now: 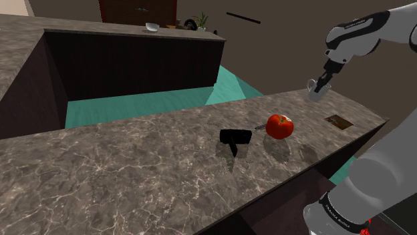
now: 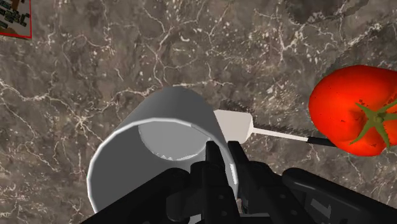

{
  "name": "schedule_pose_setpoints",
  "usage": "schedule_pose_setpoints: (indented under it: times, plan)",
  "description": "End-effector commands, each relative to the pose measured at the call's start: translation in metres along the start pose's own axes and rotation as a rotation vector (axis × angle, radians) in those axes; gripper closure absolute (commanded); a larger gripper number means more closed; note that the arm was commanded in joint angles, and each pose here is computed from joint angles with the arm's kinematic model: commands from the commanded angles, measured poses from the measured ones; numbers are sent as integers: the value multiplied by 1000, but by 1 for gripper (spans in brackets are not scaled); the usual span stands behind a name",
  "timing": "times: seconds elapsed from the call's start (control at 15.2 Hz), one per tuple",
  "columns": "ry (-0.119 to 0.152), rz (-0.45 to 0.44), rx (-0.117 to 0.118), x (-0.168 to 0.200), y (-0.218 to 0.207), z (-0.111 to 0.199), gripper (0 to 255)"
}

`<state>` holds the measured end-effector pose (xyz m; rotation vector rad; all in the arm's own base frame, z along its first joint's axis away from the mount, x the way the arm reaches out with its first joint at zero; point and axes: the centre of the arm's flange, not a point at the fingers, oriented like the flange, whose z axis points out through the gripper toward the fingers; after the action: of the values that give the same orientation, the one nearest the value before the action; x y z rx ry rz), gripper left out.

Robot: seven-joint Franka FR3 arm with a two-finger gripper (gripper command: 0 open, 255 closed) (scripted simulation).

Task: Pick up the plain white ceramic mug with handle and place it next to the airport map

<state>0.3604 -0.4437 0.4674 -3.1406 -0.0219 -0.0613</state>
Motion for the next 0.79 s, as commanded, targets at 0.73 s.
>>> schedule_pose_setpoints:
  times: [0.73]
  plan:
    - [0, -2, 0, -113, 131, -7, 255]
